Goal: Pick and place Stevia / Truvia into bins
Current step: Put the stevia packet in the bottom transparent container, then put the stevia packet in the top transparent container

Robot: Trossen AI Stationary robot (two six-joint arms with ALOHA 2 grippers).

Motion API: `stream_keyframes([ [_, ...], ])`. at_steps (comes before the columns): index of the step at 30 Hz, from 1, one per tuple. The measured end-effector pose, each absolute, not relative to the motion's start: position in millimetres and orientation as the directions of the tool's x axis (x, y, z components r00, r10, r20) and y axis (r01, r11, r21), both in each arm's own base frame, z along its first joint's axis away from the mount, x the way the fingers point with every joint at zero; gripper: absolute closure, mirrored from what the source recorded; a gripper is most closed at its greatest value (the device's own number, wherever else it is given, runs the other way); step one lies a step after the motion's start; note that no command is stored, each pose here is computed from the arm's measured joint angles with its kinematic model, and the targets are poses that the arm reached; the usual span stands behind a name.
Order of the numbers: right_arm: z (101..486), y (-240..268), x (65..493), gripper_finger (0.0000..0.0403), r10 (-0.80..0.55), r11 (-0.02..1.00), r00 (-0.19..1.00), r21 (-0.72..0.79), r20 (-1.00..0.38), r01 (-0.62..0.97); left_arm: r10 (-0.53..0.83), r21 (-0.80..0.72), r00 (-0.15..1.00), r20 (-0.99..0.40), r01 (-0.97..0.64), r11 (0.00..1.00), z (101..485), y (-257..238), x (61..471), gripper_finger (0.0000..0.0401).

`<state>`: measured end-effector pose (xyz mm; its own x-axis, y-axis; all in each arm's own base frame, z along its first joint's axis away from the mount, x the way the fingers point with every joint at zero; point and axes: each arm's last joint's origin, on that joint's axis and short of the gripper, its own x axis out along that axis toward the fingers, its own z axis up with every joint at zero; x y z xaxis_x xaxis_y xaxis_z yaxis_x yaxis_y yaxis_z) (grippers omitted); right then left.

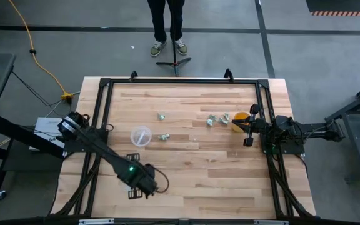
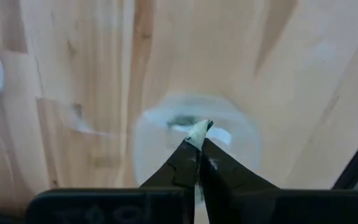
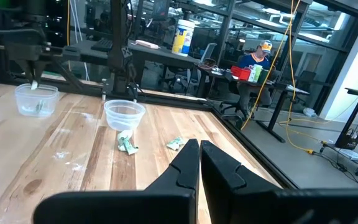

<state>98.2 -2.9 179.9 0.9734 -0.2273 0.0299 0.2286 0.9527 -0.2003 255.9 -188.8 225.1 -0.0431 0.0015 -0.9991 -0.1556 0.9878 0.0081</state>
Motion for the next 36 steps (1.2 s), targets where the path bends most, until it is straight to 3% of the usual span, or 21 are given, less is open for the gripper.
stream_keyframes([
  [6, 179.9, -2.9, 98.2, 0.0396, -0.227, 0.953, 0.973, -0.198, 0.03, 0.229, 0.025, 0.036, -0.047, -0.999, -0.258, 0.966, 225.2, -198.5, 246.4, 0.0356],
  [11, 180.0, -2.9, 98.2, 0.0396, -0.227, 0.954, 0.973, -0.192, 0.03, 0.229, 0.085, 0.109, -0.083, -0.993, -0.348, 0.931, 225.6, -193.2, 242.5, 0.0287],
  [16, 180.0, -2.9, 98.2, 0.0396, -0.227, 0.954, 0.973, -0.191, 0.03, 0.229, 0.126, 0.135, -0.048, -0.991, -0.303, 0.943, 225.7, -192.0, 243.6, 0.0211],
  [21, 180.6, -2.9, 98.1, 0.0396, -0.228, 0.953, 0.973, -0.194, 0.037, 0.231, 0.4, 0.335, 0.181, -0.898, -0.308, 0.89, 228.3, -177.1, 256.5, 0.0167],
  [25, 180.6, -2.8, 98.1, 0.0396, -0.225, 0.955, 0.974, -0.192, 0.037, 0.228, 0.485, 0.397, 0.234, -0.843, -0.34, 0.853, 227.5, -148.3, 278.9, 0.016],
  [36, 180.2, -2.8, 98.1, 0.0396, -0.225, 0.958, 0.974, -0.174, 0.033, 0.227, 0.398, 0.384, 0.225, -0.889, -0.107, 0.917, 189.0, -62.6, 318.6, 0.0176],
])
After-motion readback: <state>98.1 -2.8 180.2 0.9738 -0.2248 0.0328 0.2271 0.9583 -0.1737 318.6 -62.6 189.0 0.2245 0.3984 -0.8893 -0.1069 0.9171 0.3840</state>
